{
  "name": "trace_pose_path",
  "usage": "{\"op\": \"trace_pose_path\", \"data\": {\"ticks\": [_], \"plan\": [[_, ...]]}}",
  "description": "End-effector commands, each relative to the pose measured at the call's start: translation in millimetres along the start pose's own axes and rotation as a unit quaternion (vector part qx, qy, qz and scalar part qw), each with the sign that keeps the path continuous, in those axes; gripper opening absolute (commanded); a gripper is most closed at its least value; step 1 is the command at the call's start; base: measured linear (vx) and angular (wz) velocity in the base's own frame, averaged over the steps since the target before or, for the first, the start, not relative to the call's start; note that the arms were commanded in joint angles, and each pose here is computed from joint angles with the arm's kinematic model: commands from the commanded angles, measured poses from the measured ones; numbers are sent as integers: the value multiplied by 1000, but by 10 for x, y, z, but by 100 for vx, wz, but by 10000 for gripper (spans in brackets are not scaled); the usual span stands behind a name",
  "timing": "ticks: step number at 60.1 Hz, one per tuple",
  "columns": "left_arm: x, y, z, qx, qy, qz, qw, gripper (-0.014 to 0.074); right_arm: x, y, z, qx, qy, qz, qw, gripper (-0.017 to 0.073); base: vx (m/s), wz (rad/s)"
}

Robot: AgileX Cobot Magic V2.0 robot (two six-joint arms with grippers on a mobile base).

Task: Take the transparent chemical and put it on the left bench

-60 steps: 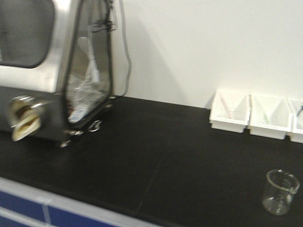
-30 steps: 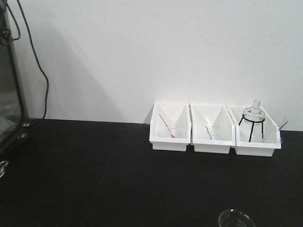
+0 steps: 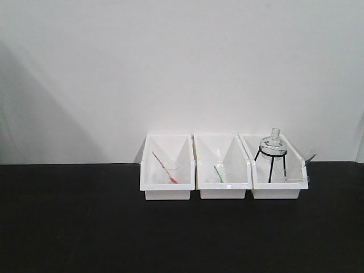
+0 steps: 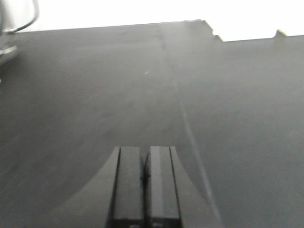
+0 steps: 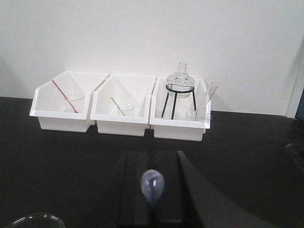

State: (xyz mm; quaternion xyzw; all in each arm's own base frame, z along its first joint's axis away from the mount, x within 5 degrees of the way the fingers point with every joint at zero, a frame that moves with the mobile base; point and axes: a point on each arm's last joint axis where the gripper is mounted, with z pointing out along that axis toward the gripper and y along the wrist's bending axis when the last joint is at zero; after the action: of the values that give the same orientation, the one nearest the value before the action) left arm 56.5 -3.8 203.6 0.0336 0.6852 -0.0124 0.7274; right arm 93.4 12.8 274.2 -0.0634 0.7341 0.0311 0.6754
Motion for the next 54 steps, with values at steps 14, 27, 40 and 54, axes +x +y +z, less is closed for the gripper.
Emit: {"op": "trace_pose_path", "data": {"ticks": [14,27,40,54], "plan": [[-28,1,-13,-1,-41,-4,999,-3,-117,26,-8,-16,-25,-10,1000,-4,6,-11],[-28,1,-13,-1,-41,-4,999,-3,-117,26,-8,-16,-25,-10,1000,-4,0,-1],[-28,1,-13,-1,-41,-4,999,-3,-120,33,-9,-20,-27,-5,999,-4,0,0],[-28,1,-13,-1,-41,-4,999,-3,-281,251,131,-133,-59,17,989,-4,0,0]]}}
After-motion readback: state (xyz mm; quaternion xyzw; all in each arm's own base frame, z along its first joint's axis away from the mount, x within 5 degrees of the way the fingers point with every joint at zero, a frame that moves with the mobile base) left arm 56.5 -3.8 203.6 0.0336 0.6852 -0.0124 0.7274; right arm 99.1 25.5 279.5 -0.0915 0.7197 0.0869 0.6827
